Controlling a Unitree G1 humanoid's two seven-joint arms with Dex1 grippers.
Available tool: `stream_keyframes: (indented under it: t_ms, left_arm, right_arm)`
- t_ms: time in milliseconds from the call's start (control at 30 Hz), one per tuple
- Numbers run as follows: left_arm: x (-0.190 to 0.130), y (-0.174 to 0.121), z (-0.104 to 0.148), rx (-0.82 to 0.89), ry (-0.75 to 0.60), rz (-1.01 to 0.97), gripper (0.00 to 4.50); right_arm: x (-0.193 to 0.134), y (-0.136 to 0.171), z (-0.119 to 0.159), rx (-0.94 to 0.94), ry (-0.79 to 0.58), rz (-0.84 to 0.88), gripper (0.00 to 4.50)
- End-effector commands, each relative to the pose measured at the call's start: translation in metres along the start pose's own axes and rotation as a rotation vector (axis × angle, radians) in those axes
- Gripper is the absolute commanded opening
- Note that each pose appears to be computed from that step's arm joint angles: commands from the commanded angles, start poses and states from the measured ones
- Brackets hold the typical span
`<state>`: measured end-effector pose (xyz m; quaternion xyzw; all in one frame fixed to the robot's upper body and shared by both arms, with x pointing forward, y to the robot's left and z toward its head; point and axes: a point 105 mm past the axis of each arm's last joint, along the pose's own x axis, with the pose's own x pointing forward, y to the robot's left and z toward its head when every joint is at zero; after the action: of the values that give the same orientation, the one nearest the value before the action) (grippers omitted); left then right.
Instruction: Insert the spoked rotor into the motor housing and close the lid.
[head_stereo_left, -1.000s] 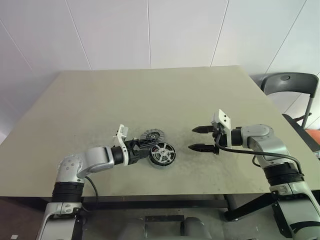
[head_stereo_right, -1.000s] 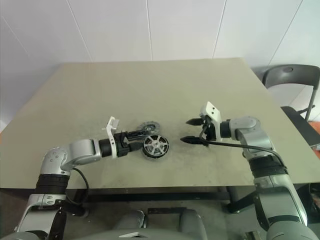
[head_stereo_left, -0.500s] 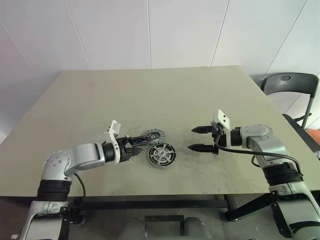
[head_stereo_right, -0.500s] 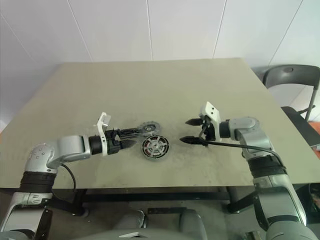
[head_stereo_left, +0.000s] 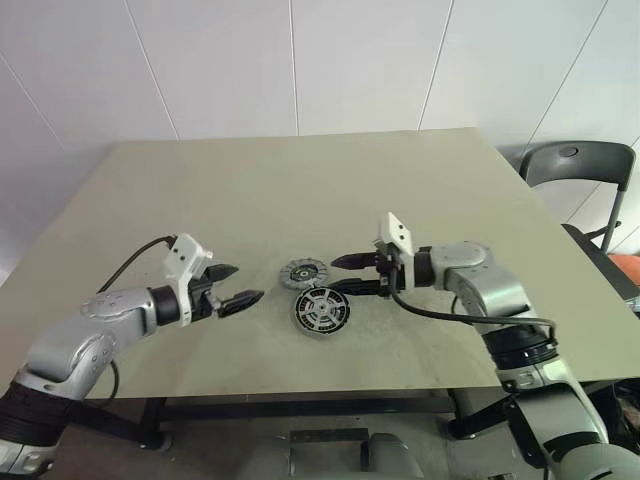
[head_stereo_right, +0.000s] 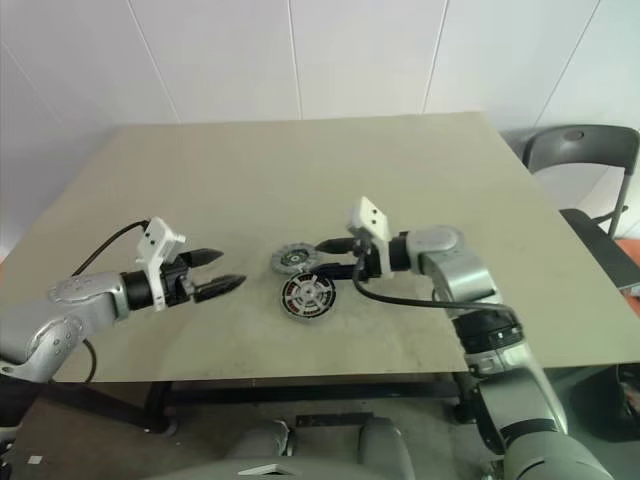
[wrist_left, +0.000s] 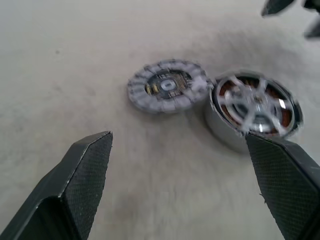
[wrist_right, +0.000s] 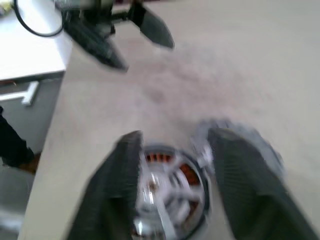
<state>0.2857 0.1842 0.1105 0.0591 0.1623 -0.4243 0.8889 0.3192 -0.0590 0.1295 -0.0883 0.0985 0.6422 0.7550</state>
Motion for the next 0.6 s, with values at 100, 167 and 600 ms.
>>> stream_keyframes:
  t_ms: [100, 167, 600]
  left_arm:
    - [-0.008, 0.012, 0.01, 0.111, -0.107, 0.073, 4.5]
    - [-0.007, 0.012, 0.007, 0.141, -0.127, 0.103, 4.5]
    - [-0.005, 0.005, -0.006, 0.146, -0.142, 0.147, 4.5]
  right_arm:
    - [0.018, 0.003, -0.001, -0.034, -0.006, 0.029, 0.15]
    - [0.022, 0.003, -0.014, -0.014, 0.029, 0.044, 0.04]
    - [0.023, 0.0, -0.066, 0.026, 0.175, 0.071, 0.04]
